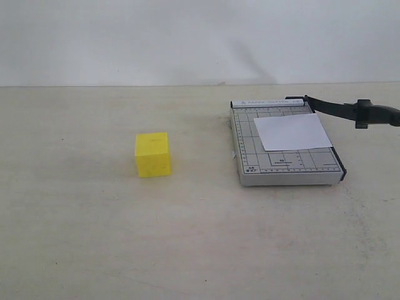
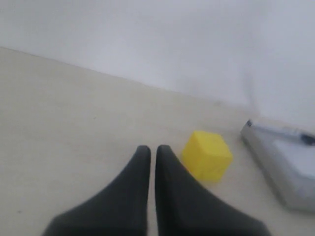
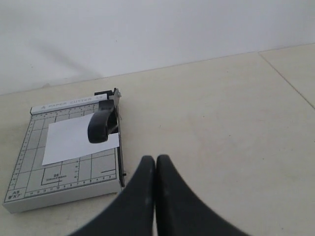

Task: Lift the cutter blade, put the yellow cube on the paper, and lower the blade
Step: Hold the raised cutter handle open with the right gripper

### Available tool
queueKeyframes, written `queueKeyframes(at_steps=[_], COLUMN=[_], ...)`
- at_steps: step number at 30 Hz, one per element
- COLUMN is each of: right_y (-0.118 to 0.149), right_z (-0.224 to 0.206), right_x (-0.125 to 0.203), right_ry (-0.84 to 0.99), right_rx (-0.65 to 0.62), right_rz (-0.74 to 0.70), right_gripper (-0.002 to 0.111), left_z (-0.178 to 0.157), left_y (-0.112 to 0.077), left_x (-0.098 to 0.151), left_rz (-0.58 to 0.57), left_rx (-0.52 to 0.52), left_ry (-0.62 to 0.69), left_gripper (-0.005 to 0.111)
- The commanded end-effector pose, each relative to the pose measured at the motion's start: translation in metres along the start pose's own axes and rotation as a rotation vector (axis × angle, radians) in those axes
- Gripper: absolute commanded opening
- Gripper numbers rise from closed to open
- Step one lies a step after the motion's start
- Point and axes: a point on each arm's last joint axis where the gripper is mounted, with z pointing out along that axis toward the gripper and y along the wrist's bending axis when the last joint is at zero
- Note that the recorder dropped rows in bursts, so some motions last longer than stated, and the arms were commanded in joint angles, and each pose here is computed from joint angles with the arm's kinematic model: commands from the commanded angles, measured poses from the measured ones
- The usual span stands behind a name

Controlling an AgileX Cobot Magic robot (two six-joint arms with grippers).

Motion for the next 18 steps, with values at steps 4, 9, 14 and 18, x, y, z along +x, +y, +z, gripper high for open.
queueKeyframes(at_steps=[4, 9, 14, 18], right_y=[-0.001, 0.0, 0.0, 0.002], right_z=[0.004, 0.004, 0.004, 0.013], right_x=[0.011, 0.01, 0.009, 0.01], right_ry=[0.006, -0.008, -0.021, 0.008], right_rx=[-0.008, -0.014, -0.02, -0.02], right_rz=[0.005, 0.005, -0.028, -0.15], right_gripper=[0.0, 0.0, 0.0, 0.0], left_z=[-0.001, -0.002, -0.005, 0.004], left_y=[-0.003, -0.003, -0.005, -0.017], left_x=[-0.011, -0.018, -0.031, -0.062], left_rz=[-0.301, -0.322, -0.309, -0.114], left_rx=[0.059, 0.066, 0.08, 0.039], left_ry=[-0.122, -0.197, -0.286, -0.208], left_gripper=[0.005, 0.005, 0.005, 0.005])
